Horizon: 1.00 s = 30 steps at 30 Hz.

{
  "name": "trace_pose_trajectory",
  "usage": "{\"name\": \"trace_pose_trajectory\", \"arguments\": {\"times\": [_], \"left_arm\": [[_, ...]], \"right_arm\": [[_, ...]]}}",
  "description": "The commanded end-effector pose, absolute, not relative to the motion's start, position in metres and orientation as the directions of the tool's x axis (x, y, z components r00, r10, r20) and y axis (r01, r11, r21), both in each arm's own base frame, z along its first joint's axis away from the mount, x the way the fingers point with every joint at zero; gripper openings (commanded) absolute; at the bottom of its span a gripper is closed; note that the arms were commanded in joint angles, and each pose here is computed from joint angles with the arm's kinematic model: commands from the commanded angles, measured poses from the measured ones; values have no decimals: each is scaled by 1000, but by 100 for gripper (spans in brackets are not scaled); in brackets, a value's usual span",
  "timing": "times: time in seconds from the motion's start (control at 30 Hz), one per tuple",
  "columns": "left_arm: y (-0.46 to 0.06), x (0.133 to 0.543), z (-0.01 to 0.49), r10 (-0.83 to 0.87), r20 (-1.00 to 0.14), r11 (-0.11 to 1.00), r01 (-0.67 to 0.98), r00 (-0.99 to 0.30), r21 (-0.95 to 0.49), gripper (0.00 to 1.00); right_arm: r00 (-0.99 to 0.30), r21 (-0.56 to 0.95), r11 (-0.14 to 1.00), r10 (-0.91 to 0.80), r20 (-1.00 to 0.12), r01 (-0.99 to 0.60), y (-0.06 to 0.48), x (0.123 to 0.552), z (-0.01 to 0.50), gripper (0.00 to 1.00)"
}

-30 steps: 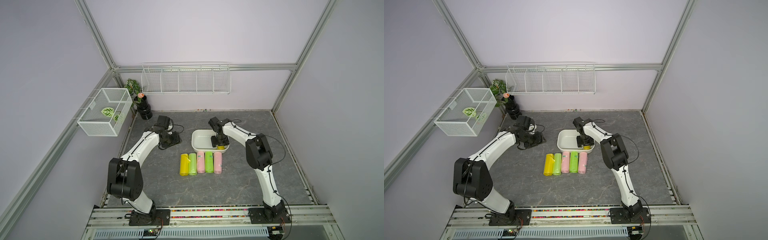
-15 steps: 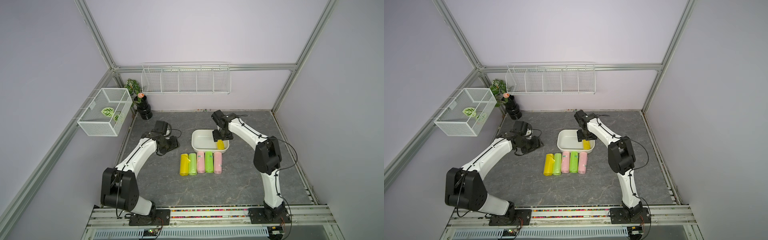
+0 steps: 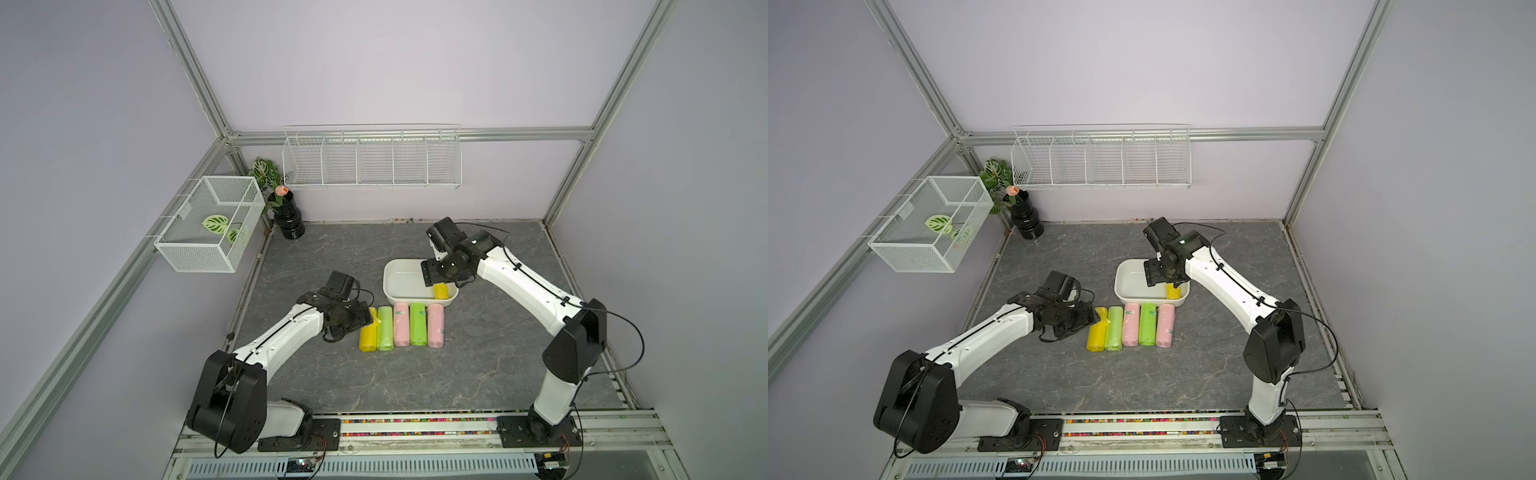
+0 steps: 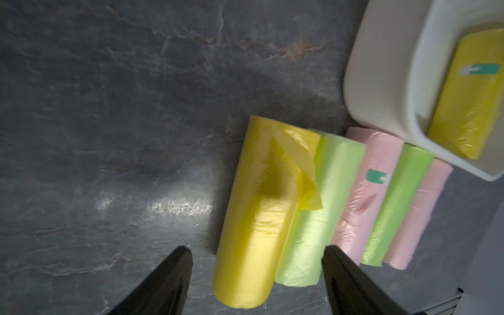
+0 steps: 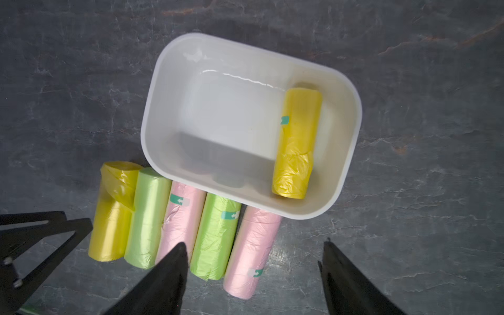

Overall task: Put the roll of trash bags into the storage box
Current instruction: Pick up the roll of trash bags from the center of the board.

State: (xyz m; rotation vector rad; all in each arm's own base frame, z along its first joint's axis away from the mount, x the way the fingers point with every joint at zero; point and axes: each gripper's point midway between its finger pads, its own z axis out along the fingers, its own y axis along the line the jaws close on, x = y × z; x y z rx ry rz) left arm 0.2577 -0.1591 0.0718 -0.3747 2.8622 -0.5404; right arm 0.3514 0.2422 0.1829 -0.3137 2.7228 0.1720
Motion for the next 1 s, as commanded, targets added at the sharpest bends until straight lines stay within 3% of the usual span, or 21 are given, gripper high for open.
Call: {"name": "trace_pose_trajectory", "arguments": {"times": [0.0, 0.43, 0.57, 0.8, 0.97], "left_arm": [[-157, 267, 69, -313, -182, 901, -232, -932, -366, 80], [-174, 261, 44, -224, -149, 938, -172, -963, -301, 78], [-172, 259, 31, -217, -124, 949, -179, -968, -260, 69], [-168, 259, 28, -208, -124, 958, -177, -970, -226, 41], [-166, 263, 42, -208, -152, 960, -172, -966, -222, 36]], "right_arm": [[-911, 95, 974, -155, -383, -206, 236, 344, 173, 79], [-929, 87, 978, -151, -337, -191, 232, 335, 154, 79], [-930, 83, 978, -153, -333, -191, 231, 335, 152, 79], [-934, 82, 979, -152, -325, -188, 230, 333, 147, 79], [-934, 88, 979, -148, -326, -186, 231, 333, 147, 79]]}}
